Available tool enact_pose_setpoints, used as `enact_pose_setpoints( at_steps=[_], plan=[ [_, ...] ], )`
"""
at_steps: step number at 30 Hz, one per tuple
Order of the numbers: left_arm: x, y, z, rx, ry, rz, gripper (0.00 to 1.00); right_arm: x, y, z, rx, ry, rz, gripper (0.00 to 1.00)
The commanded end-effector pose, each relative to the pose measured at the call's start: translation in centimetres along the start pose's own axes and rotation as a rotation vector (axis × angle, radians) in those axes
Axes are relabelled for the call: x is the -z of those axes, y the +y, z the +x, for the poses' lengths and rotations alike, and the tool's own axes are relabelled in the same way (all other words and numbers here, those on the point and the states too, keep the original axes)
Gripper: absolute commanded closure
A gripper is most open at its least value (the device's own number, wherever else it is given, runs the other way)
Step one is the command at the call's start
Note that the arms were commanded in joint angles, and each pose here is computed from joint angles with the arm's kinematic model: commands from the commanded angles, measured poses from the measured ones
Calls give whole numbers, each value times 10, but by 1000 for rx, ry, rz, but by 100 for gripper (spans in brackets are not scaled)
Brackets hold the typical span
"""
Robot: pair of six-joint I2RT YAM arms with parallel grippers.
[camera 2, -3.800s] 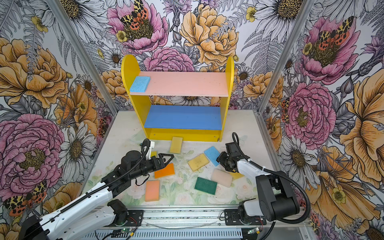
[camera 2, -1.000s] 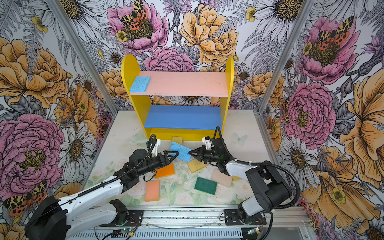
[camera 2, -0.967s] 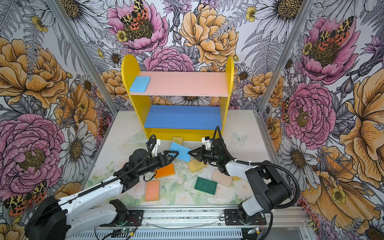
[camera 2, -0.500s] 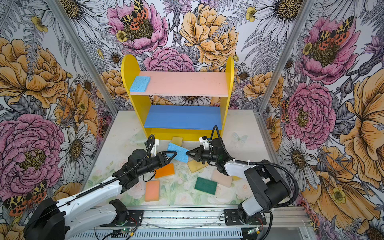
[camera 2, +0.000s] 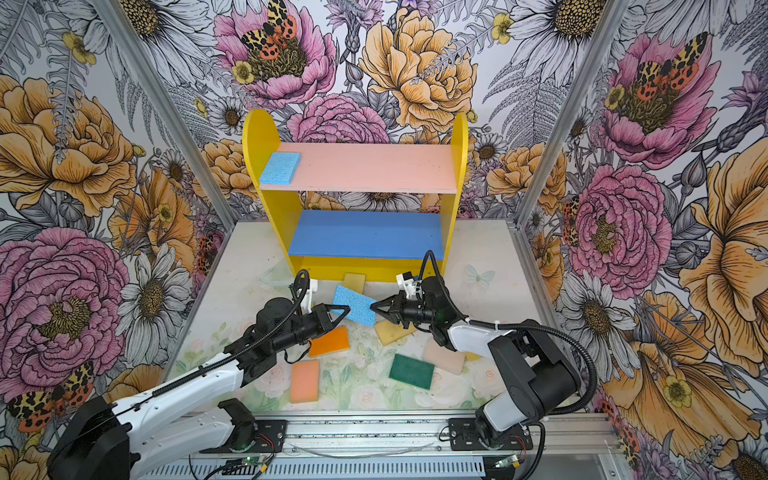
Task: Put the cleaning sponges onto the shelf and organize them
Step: 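Lift the blue sponge upright with the right gripper while the left gripper hovers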
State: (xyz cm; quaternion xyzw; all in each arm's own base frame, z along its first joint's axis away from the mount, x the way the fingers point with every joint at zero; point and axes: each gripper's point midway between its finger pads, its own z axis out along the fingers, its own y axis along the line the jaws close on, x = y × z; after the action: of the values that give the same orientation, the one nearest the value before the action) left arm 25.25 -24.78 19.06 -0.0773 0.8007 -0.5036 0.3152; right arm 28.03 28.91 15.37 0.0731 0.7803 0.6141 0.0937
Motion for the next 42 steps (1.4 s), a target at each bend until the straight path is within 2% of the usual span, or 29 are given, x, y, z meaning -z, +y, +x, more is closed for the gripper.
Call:
enact_pose_setpoints(
  at_steps=[1, 8, 15, 17, 22, 29, 34, 39, 42],
  plan=[
    [4, 0, -6, -18, -6, -7, 92, -3, 20, -2, 66, 17, -41, 98],
    [20, 10, -21, -43, 77, -51, 92, 2, 27, 3, 144, 54, 7, 67],
    [44, 9, -36, 6, 218, 49, 91, 26, 36, 5, 319, 90, 140, 45],
    [46, 0, -34, 3, 264, 106, 91, 29, 49, 11, 359, 120, 109, 39],
    [50, -28, -24, -52, 362, 229, 91, 30, 80, 26, 411, 203, 7, 32],
    [57, -65, -15, -113, 477, 381, 93, 31, 111, 55, 492, 311, -64, 31],
    [54, -74, -13, -114, 518, 412, 94, 31, 126, 76, 524, 377, -120, 35],
    [51, -75, -13, -108, 532, 415, 94, 33, 128, 80, 530, 376, -123, 46],
    [50, -77, -11, -108, 543, 422, 94, 32, 127, 77, 532, 360, -111, 59]
  ],
)
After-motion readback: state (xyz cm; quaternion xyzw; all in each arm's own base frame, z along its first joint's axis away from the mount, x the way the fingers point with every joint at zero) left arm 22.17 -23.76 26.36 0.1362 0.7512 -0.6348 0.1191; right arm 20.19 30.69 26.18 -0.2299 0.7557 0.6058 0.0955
